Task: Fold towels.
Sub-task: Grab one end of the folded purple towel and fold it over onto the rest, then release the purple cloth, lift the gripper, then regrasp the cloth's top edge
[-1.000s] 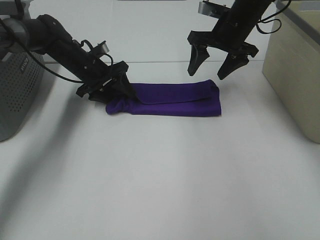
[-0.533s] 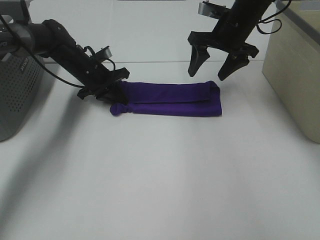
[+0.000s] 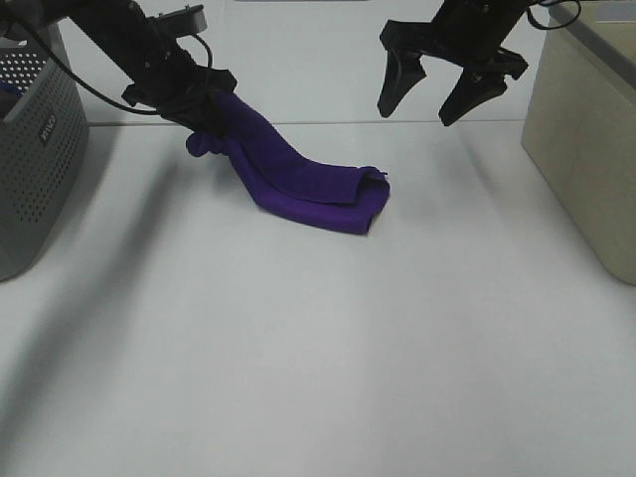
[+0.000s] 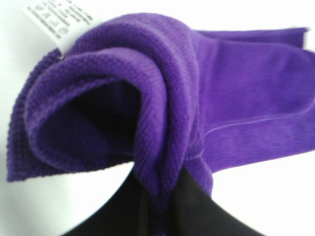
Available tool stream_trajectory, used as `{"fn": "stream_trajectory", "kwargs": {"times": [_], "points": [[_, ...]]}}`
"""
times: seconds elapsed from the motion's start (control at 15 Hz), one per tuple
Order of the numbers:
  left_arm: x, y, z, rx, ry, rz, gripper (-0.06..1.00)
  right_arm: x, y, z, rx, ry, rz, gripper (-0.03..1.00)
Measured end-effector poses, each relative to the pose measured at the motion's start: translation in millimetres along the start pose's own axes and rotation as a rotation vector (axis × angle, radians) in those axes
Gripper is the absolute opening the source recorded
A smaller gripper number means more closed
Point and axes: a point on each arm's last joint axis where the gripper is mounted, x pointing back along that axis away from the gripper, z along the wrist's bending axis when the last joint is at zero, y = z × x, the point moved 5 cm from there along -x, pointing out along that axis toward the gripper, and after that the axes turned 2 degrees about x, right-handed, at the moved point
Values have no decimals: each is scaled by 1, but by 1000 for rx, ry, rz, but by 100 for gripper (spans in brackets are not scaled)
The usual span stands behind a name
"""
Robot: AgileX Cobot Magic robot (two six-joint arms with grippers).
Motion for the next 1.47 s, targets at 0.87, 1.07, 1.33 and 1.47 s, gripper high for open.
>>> {"fn": "stream_trajectory", "kwargs": {"times": [0.87, 1.07, 1.33, 1.47], "points": [[-47, -7, -163, -253, -243, -20, 80, 90, 5, 31, 47, 20, -184, 81], [-47, -7, -166, -256, -250, -19, 81, 114, 3, 39, 60, 27, -232, 81], [-30, 2, -158, -272, -207, -52, 81, 130, 1, 45, 69, 34, -265, 81], [-42, -3, -156, -265, -211, -32, 81, 130, 1, 45, 69, 34, -265, 81]]}}
